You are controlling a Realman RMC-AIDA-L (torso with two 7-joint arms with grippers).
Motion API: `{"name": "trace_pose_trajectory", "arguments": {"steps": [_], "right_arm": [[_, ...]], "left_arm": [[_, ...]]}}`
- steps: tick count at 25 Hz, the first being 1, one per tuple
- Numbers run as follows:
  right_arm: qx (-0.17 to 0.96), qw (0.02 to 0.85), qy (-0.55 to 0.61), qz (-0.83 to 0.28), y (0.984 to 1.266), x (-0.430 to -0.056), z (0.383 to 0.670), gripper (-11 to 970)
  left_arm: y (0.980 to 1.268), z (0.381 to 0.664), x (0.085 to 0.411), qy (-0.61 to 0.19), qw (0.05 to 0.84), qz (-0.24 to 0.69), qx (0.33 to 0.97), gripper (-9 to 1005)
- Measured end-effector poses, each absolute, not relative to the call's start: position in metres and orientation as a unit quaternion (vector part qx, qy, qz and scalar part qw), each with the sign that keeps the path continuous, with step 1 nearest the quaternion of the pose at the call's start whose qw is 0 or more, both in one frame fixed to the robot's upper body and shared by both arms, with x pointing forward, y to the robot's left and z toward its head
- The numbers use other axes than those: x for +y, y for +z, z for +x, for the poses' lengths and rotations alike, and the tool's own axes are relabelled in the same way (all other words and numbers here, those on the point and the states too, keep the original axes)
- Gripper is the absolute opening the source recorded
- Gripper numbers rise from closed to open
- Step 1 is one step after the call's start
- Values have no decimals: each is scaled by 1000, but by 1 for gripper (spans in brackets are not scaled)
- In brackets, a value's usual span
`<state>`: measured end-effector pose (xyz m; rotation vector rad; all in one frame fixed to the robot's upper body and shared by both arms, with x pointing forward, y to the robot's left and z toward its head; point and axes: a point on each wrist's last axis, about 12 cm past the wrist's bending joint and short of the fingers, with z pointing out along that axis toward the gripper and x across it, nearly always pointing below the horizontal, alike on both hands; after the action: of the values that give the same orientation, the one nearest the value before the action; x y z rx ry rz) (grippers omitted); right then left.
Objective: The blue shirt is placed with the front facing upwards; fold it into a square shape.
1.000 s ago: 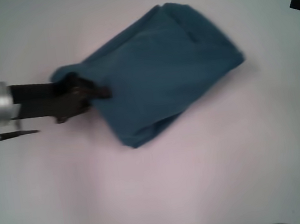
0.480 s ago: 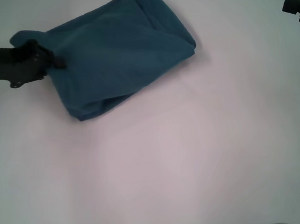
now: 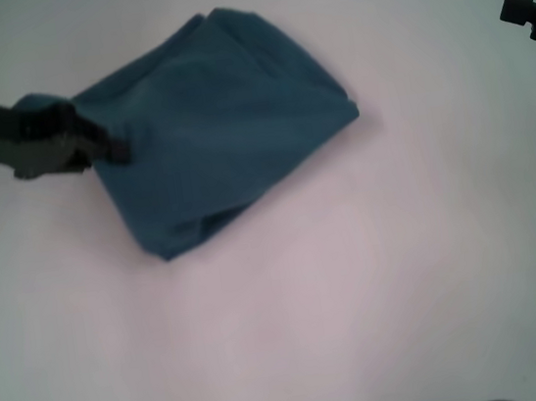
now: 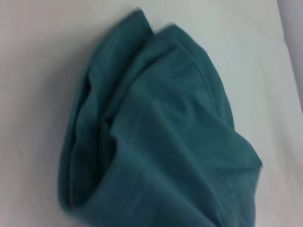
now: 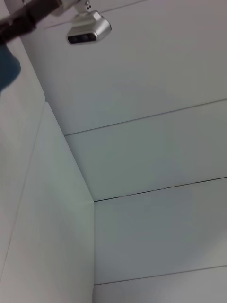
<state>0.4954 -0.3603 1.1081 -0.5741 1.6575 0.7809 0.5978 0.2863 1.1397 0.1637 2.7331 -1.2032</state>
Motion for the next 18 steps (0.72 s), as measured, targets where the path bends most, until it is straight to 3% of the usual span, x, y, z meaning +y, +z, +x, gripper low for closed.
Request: {"name": "trace_pose_trajectory", "arguments": {"steps": [8,18], "right_arm": [[708,571,334,-245,1108,-361,496,588],[710,567,344,-239,1103,-359,491,589]], "left_arm": [[1131,579,306,-371,8,73,926,123],[1145,603,291,-321,98,115,935,123]]}}
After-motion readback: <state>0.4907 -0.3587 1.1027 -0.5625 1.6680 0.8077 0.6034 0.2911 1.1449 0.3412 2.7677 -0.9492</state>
